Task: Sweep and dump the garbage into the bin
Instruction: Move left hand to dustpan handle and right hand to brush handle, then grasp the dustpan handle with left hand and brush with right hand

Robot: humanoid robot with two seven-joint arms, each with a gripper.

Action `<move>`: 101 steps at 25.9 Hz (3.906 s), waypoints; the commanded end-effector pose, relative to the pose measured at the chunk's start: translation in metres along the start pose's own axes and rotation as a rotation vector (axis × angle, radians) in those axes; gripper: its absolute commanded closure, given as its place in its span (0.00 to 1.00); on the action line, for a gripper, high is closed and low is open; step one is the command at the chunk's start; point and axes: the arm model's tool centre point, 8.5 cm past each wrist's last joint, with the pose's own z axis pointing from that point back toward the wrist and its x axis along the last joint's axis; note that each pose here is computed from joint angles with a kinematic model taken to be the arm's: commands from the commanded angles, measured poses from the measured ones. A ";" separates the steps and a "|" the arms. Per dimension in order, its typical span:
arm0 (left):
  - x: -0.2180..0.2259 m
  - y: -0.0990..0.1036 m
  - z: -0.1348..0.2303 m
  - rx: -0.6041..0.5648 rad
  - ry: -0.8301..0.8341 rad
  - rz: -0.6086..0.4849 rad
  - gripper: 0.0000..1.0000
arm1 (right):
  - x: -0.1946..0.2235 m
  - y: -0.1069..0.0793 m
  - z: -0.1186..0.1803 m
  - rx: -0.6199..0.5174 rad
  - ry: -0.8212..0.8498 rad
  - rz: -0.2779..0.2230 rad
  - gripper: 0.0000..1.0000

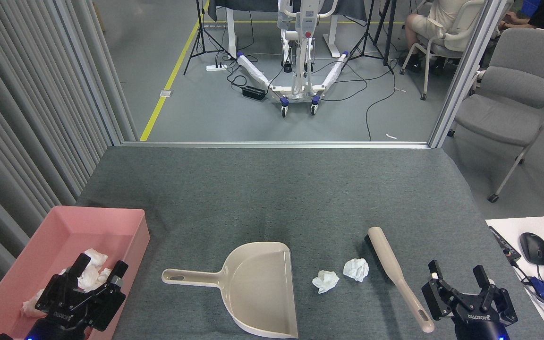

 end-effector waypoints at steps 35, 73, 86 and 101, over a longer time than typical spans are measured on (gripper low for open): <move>0.068 -0.140 -0.033 -0.093 0.190 0.628 0.05 | 0.056 0.090 0.042 0.218 -0.011 0.005 0.02; 0.056 -0.166 -0.071 0.027 0.359 0.716 0.28 | 0.035 0.099 0.030 0.229 0.051 0.050 0.14; 0.054 -0.167 -0.066 0.055 0.385 0.732 0.33 | 0.036 0.106 0.033 0.250 0.029 0.045 0.92; 0.054 -0.169 -0.065 0.078 0.399 0.718 0.53 | 0.045 0.104 0.035 0.238 -0.013 0.039 1.00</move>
